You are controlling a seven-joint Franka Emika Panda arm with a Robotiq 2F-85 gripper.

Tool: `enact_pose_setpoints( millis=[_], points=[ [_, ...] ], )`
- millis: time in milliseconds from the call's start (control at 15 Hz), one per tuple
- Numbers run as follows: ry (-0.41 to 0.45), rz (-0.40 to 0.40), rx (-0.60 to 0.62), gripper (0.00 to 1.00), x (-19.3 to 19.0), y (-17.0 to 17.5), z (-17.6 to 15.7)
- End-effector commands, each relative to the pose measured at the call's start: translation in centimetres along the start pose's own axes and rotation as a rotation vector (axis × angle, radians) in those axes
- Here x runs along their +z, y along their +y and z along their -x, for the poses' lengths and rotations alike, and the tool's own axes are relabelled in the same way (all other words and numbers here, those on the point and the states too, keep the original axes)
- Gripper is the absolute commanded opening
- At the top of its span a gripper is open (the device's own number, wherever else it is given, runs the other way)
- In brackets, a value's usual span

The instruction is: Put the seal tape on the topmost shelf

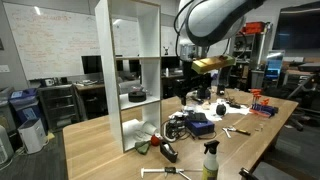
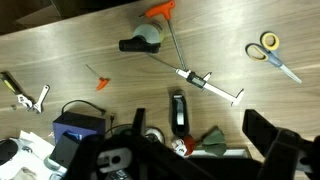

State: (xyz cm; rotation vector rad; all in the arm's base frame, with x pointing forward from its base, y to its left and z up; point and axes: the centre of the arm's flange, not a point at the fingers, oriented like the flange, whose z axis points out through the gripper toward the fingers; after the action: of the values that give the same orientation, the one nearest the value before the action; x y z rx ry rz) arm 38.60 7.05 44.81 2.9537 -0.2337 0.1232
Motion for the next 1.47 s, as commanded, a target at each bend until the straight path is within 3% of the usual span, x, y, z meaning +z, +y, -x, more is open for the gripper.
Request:
enact_pose_setpoints(
  millis=[0,800,1067,1400],
  points=[
    [0.003,-0.001,0.0,1.0,-0.1,0.0,0.0],
    [0.042,-0.015,-0.012,1.0,-0.4,0.7,-1.2],
    [0.111,-0.078,-0.048,1.0,0.1,1.6,-4.0],
    [0.223,-0.179,-0.097,1.0,5.0,1.5,-9.4]
  ],
)
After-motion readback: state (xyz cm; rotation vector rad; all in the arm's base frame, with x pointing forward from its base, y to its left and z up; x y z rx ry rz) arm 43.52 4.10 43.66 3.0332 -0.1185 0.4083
